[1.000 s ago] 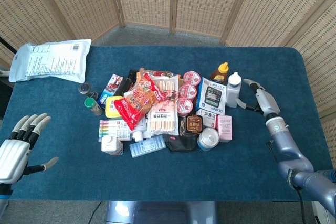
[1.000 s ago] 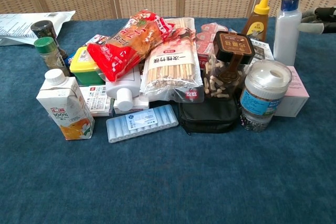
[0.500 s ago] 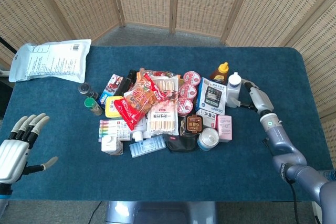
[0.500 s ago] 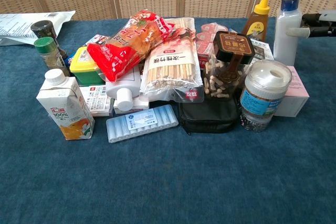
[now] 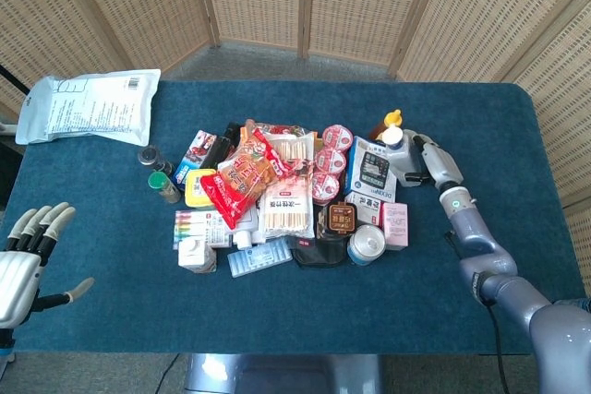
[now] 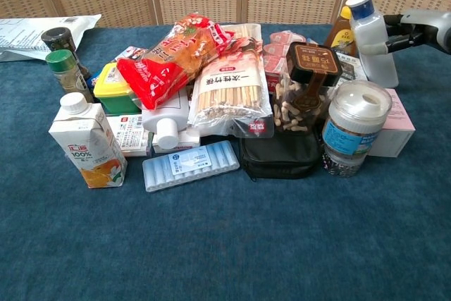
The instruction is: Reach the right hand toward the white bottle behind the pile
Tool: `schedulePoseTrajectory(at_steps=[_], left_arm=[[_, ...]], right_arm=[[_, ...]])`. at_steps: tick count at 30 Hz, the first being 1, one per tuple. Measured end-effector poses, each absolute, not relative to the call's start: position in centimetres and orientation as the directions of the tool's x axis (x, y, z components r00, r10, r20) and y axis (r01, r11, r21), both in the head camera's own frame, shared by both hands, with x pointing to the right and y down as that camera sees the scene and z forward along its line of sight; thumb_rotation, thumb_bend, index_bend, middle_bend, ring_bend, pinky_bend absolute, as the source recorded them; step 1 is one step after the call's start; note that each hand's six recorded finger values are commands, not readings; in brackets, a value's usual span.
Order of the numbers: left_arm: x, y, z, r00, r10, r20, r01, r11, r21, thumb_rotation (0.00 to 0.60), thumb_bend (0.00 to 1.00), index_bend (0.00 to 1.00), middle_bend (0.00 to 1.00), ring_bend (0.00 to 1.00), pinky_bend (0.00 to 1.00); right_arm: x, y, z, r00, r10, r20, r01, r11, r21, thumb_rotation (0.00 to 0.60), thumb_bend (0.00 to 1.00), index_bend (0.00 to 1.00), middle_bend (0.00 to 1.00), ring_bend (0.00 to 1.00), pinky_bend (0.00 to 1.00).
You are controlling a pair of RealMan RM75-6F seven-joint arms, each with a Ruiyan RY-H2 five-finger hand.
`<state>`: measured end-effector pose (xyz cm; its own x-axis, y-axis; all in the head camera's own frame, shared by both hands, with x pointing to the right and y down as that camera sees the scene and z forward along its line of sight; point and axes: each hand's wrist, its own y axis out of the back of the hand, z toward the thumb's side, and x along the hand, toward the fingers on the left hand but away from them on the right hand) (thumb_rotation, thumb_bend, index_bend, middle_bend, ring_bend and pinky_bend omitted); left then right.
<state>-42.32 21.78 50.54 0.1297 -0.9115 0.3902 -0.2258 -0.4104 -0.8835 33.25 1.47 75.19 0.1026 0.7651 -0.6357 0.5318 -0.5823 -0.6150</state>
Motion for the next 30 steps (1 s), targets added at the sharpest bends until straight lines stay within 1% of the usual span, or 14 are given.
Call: schedulePoseTrajectory(at_steps=[1,2,3,4,5,8,14,21,30], left_arm=[[-42.4,21.8,50.6,0.128,-0.912,0.391,-0.227,-0.411,-0.883,0.519,0.22,0.0,0.0,0.0,0.0],[-42.5,21.8,50.6,0.126,-0.911,0.392,-0.228,-0.411,-0.883,0.519,0.22,0.0,0.0,0.0,0.0],[-42.6,21.9,50.6,0.123,-0.911,0.392,-0.229,-0.411,-0.882,0.519,0.22,0.0,0.0,0.0,0.0],[-42.6,21.9,50.7,0.122,-0.911,0.393,-0.231,-0.411,-0.882,0.519,0.22,0.0,0.0,0.0,0.0],[-42.7,21.9,50.7,0.121,-0.911,0.393,-0.232,-0.411,-0.882,0.517,0.22,0.0,0.0,0.0,0.0],[-42.7,21.8,50.9,0.124,-0.911,0.393,-0.234,-0.411,-0.881,0.517,0.22,0.0,0.0,0.0,0.0],[-42.4,21.4,51.1,0.139,-0.91,0.39,-0.236,-0.413,-0.88,0.518,0.22,0.0,0.0,0.0,0.0],[-41.9,21.2,51.3,0.159,-0.907,0.39,-0.239,-0.418,-0.876,0.519,0.22,0.0,0.0,0.0,0.0],[-41.2,21.2,51.4,0.186,-0.905,0.384,-0.245,-0.421,-0.873,0.519,0.22,0.0,0.0,0.0,0.0]], right_arm=[[33.2,1.4,75.2,0.097,0.769,-0.632,0.542,-0.573,-0.614,0.6,0.29,0.18,0.79,0.57,0.1],[33.2,1.3,75.2,0.095,0.77,-0.631,0.544,-0.571,-0.615,0.6,0.3,0.26,0.89,0.68,0.19],[33.3,1.3,75.2,0.091,0.772,-0.629,0.546,-0.567,-0.617,0.6,0.3,0.3,0.95,0.75,0.26],[33.4,1.5,75.3,0.089,0.775,-0.625,0.548,-0.562,-0.619,0.6,0.31,0.33,0.99,0.81,0.33],[33.5,1.5,75.3,0.086,0.78,-0.62,0.551,-0.556,-0.622,0.6,0.31,0.35,1.0,0.86,0.39],[34.2,1.6,74.9,0.067,0.801,-0.595,0.571,-0.519,-0.636,0.6,0.31,0.38,1.0,0.94,0.46],[36.2,1.6,73.5,0.026,0.842,-0.538,0.618,-0.437,-0.654,0.6,0.31,0.39,1.0,0.98,0.48],[37.4,1.5,71.3,0.014,0.875,-0.484,0.674,-0.366,-0.642,0.6,0.31,0.39,1.0,0.98,0.48],[37.8,1.3,66.6,0.033,0.915,-0.402,0.717,-0.302,-0.629,0.6,0.31,0.39,1.0,0.98,0.48]])
